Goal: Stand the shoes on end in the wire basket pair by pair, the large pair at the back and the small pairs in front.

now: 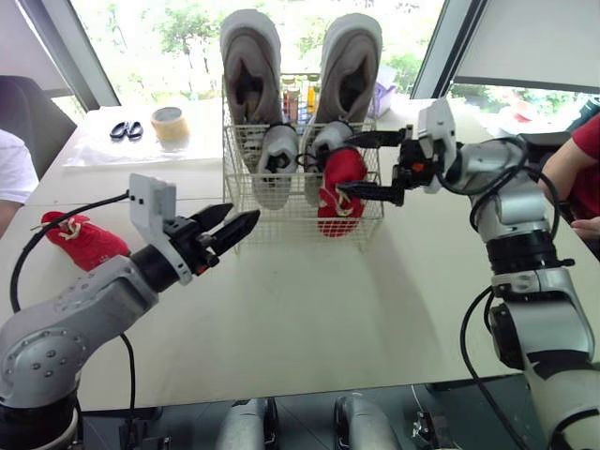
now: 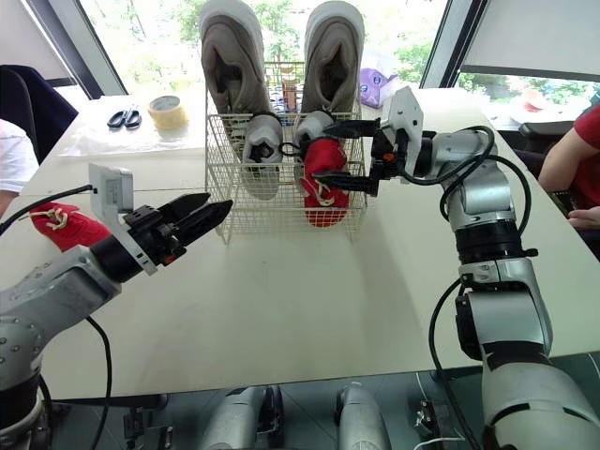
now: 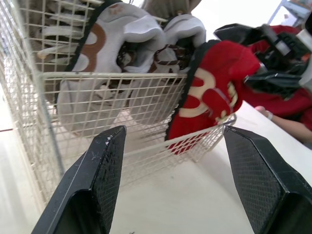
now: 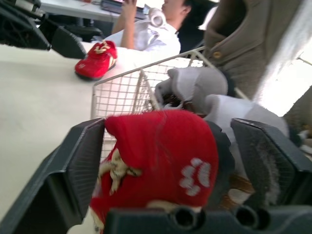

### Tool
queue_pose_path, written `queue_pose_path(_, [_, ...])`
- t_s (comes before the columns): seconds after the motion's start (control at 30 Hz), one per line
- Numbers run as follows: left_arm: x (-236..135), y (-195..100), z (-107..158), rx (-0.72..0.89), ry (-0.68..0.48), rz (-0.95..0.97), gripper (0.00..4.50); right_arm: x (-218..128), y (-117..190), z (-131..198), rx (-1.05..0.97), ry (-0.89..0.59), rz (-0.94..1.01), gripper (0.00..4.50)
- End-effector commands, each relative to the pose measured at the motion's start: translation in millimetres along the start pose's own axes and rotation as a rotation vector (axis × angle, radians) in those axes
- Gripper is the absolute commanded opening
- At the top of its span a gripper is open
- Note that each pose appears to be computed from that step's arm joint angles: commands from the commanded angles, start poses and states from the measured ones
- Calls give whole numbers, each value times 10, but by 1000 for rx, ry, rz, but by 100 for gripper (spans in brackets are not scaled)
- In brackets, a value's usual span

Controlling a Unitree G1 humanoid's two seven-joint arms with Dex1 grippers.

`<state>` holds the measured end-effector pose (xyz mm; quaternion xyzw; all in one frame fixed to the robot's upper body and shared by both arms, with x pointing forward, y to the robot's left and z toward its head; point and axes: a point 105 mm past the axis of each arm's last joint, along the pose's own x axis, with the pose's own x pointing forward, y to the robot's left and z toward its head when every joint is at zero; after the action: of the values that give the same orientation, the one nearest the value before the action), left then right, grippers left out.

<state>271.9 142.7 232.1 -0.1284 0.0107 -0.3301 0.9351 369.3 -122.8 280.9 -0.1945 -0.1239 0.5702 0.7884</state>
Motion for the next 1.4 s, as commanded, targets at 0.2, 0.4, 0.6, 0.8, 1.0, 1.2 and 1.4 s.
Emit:
queue_pose_path(0.2, [-107, 60, 123, 36, 15, -27, 324, -249, 44, 699, 10, -173, -16, 445])
queue_pose_path(0.4, [-234, 287, 384, 48, -30, 38, 378, -329, 226, 1144, 26, -279, 36, 450])
queue_pose_path(0.6, [-671, 1173, 1197, 116, -241, 553, 448, -217, 466, 1331, 35, -252, 199, 450])
queue_pose_path(0.8, [-1481, 2089, 1093, -22, 49, 1205, 448, -46, 954, 869, 150, -84, 479, 450])
queue_pose_path(1.0, [-1803, 2318, 1045, -294, 64, 1288, 448, -21, 1056, 709, 96, -2, 545, 450])
queue_pose_path(1.2, [-1741, 2470, 799, -456, 100, 1287, 448, -25, 1171, 754, 217, -77, 591, 450])
queue_pose_path(1.4, [-1655, 2686, 452, -477, 166, 1318, 448, -78, 1225, 824, 230, -91, 575, 450])
